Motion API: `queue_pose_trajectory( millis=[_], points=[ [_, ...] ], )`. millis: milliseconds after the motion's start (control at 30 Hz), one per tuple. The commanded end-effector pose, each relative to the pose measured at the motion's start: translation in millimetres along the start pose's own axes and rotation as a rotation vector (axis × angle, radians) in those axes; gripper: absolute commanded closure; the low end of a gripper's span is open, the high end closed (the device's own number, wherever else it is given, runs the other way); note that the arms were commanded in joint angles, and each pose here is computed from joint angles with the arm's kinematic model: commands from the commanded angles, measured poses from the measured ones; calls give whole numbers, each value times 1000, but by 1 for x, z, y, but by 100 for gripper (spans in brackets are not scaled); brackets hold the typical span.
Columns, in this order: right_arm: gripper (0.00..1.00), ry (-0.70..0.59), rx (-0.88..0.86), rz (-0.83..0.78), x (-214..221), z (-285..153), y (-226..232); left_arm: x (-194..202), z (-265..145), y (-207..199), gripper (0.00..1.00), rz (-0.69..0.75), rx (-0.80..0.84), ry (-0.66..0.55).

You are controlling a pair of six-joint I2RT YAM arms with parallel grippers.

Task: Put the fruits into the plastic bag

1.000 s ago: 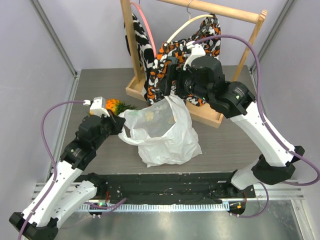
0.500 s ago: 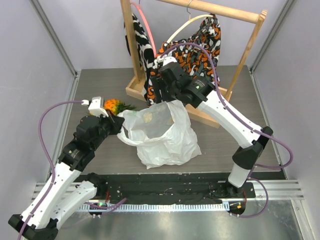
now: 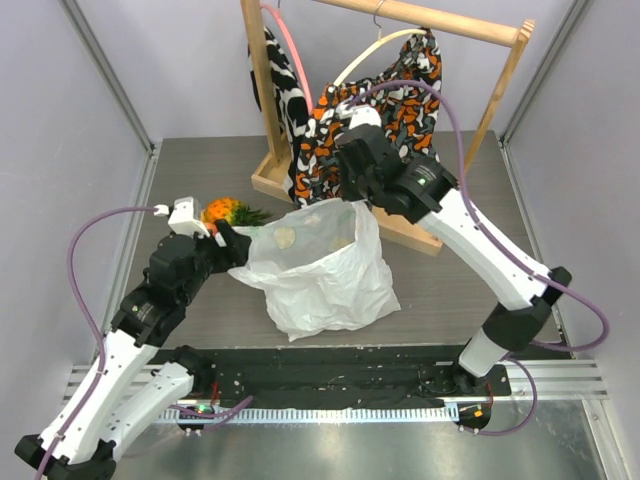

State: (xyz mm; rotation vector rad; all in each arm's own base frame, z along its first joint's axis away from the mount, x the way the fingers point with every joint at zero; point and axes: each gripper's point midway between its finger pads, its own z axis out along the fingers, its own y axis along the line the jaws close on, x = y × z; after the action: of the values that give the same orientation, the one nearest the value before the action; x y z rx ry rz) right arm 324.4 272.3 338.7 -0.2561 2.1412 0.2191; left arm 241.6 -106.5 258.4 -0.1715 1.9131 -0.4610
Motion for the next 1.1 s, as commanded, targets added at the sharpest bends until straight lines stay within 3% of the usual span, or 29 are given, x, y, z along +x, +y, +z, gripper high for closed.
queue_pose_trajectory(
  millis=[0,33,133,300,433,567,800,900,967,1067],
  points=[
    [99,-133,48,116,-25,-33,-23,-24,-9,2,11,-12,-40,-59],
    [99,-147,84,141,-26,-34,-30,-27,-10,3,1,-7,-57,-55],
    [99,-169,129,166,-27,-38,-40,-35,-16,3,0,-5,-63,-73],
    [99,-166,138,170,-26,-35,-41,-54,-32,-32,0,25,140,-131],
    [99,-160,136,173,-24,-34,-40,-68,-44,-49,0,-9,206,-143],
    [99,-157,137,173,-21,-35,-41,-88,-45,-46,0,-53,157,-193],
    [99,-146,141,176,-14,-35,-43,-139,-26,-48,0,-7,21,-197],
    [99,-150,145,181,-13,-36,-44,-148,2,-36,0,-34,6,-157],
    [99,-155,144,183,-15,-36,-45,-151,24,-12,0,-158,10,-113],
    [99,-167,128,190,-18,-38,-43,-153,43,24,0,-167,-124,-123]
  ],
)
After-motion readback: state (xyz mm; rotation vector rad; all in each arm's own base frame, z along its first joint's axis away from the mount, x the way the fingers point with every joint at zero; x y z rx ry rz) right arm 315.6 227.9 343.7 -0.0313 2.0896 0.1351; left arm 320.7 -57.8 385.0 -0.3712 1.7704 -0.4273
